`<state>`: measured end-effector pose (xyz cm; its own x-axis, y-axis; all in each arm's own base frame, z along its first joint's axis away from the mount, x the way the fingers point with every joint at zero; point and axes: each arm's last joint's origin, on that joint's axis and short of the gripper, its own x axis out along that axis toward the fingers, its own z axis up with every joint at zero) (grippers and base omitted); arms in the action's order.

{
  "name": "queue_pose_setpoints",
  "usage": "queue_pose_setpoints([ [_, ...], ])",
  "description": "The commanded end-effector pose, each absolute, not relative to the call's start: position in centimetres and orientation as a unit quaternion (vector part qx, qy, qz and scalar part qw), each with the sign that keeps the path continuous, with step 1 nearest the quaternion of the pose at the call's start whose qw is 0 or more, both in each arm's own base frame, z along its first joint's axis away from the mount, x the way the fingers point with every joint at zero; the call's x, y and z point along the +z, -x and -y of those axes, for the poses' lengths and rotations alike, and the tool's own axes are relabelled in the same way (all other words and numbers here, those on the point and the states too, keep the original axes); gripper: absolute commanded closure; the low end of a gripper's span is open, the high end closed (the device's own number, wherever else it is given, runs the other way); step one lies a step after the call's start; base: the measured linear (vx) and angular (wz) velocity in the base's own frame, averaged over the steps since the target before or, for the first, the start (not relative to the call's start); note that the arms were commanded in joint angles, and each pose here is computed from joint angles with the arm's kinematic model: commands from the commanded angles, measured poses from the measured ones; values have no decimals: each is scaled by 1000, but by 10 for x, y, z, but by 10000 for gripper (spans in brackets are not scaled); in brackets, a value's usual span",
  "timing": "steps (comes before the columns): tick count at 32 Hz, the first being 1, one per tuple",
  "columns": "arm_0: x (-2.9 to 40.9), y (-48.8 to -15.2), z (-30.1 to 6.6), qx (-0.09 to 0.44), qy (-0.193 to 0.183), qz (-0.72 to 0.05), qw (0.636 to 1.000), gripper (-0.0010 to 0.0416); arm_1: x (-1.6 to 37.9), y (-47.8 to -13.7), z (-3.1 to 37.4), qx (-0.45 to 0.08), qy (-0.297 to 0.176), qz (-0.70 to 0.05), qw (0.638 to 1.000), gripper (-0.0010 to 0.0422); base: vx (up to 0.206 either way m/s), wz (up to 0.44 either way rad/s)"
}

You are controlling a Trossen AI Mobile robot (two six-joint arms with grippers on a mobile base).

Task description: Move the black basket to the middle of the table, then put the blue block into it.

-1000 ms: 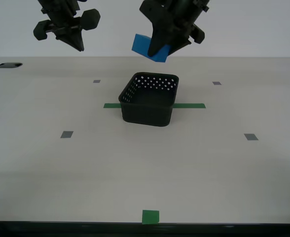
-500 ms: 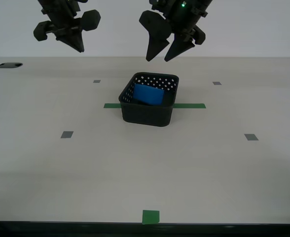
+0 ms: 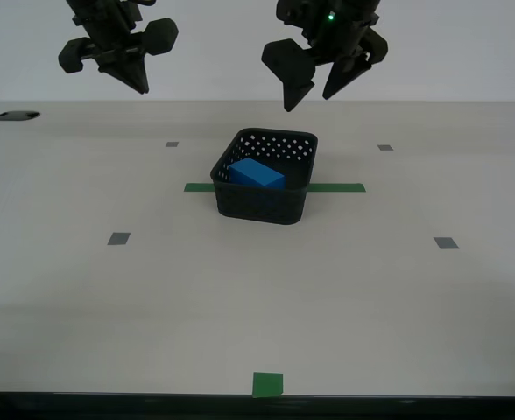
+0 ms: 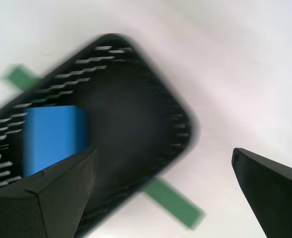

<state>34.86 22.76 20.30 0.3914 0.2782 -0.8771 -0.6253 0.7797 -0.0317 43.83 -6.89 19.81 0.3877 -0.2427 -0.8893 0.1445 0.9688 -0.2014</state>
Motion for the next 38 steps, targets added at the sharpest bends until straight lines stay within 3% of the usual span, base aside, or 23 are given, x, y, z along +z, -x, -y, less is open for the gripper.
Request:
queue_pose_setpoints([
  [1,205,-355,-221,214,198,-464,837,32,199,-439,69,-119,44,-538,833,399,0,0],
  [10,205,-361,-213,198,195,-458,845,49,199,-440,69,-120,44,-532,837,399,0,0],
  [21,206,-362,-214,198,194,-456,846,25,199,-441,70,-120,44,-530,838,399,0,0],
  [28,206,-362,-214,198,194,-455,846,56,199,-441,70,-120,44,-528,839,399,0,0],
  [38,206,-362,-214,198,194,-455,846,53,200,-441,70,-120,44,-527,840,399,0,0],
])
